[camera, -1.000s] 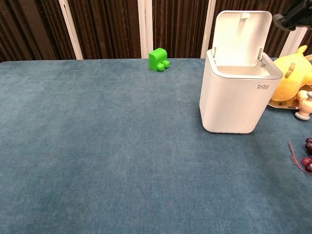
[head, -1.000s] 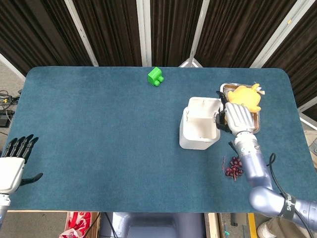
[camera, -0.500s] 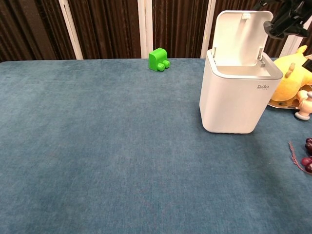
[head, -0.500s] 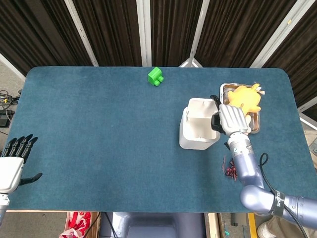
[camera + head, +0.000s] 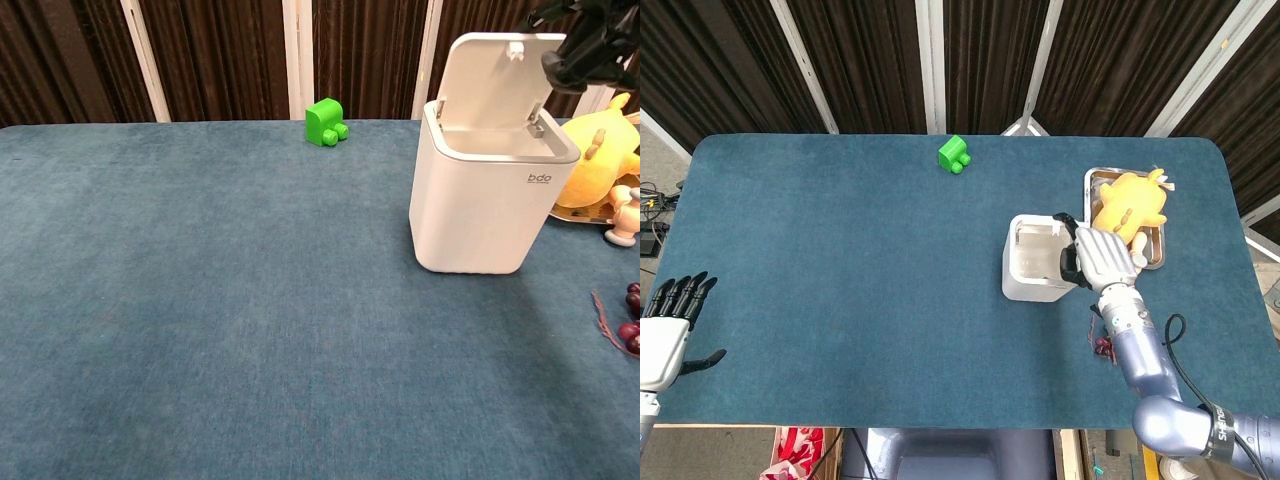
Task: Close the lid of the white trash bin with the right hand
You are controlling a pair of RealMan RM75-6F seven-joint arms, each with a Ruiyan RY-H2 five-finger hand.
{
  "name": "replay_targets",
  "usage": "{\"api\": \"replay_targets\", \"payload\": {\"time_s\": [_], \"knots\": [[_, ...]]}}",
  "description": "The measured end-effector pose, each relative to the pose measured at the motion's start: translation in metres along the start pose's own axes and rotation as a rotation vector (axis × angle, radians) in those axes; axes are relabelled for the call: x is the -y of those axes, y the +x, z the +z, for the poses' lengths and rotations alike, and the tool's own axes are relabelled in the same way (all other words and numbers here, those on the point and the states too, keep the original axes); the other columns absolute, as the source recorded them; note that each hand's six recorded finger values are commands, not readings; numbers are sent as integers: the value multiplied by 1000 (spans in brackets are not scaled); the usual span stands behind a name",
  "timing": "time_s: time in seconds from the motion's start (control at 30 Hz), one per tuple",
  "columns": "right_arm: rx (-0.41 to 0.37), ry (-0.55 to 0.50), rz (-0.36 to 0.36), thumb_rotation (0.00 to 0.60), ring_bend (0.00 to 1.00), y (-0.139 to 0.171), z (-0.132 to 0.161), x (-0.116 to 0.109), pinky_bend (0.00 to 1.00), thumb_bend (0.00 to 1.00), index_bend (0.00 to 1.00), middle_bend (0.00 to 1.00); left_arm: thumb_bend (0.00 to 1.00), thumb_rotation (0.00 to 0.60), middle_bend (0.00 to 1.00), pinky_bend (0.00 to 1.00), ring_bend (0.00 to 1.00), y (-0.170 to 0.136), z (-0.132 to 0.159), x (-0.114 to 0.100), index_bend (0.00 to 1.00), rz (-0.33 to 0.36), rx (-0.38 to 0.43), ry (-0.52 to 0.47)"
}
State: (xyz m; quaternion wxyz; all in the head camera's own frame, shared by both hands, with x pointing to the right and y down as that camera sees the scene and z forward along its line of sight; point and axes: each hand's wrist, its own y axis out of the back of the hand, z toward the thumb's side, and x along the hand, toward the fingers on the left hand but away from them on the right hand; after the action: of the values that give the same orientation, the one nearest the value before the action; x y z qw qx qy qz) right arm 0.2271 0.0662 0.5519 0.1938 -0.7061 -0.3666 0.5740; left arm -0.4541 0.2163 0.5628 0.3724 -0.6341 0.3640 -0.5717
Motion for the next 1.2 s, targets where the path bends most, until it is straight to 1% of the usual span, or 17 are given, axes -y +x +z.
{"api": "replay_targets", "payload": {"time_s": [0.2, 0.37, 0.5, 0.67, 0.73, 1.2], "knots": [[-27, 17, 56, 600, 807, 15, 4, 14, 770, 746, 186, 779, 0, 600, 0, 0, 0, 0, 1, 0, 0, -1, 2, 2], [-56, 56, 106, 600, 807, 30, 7, 30, 770, 745, 186, 779, 0, 600, 0, 0, 0, 0, 2, 0, 0, 1, 7, 0], [-57, 69, 119, 600, 807, 34, 5, 37, 770, 746, 182, 779, 0, 600, 0, 0, 0, -1, 2, 0, 0, 2, 8, 0], [-49, 85, 127, 600, 807, 33, 0, 44, 770, 745, 109, 779, 0, 600, 0, 0, 0, -1, 2, -1, 0, 1, 10, -3], [-44, 91, 126, 600, 807, 33, -2, 46, 770, 745, 97, 779, 0, 600, 0, 0, 0, -2, 2, 0, 0, 0, 10, -4], [-23, 116, 165, 600, 807, 34, -12, 60, 770, 745, 95, 779, 0, 600, 0, 0, 0, -2, 3, 0, 0, -6, 8, -6]]}}
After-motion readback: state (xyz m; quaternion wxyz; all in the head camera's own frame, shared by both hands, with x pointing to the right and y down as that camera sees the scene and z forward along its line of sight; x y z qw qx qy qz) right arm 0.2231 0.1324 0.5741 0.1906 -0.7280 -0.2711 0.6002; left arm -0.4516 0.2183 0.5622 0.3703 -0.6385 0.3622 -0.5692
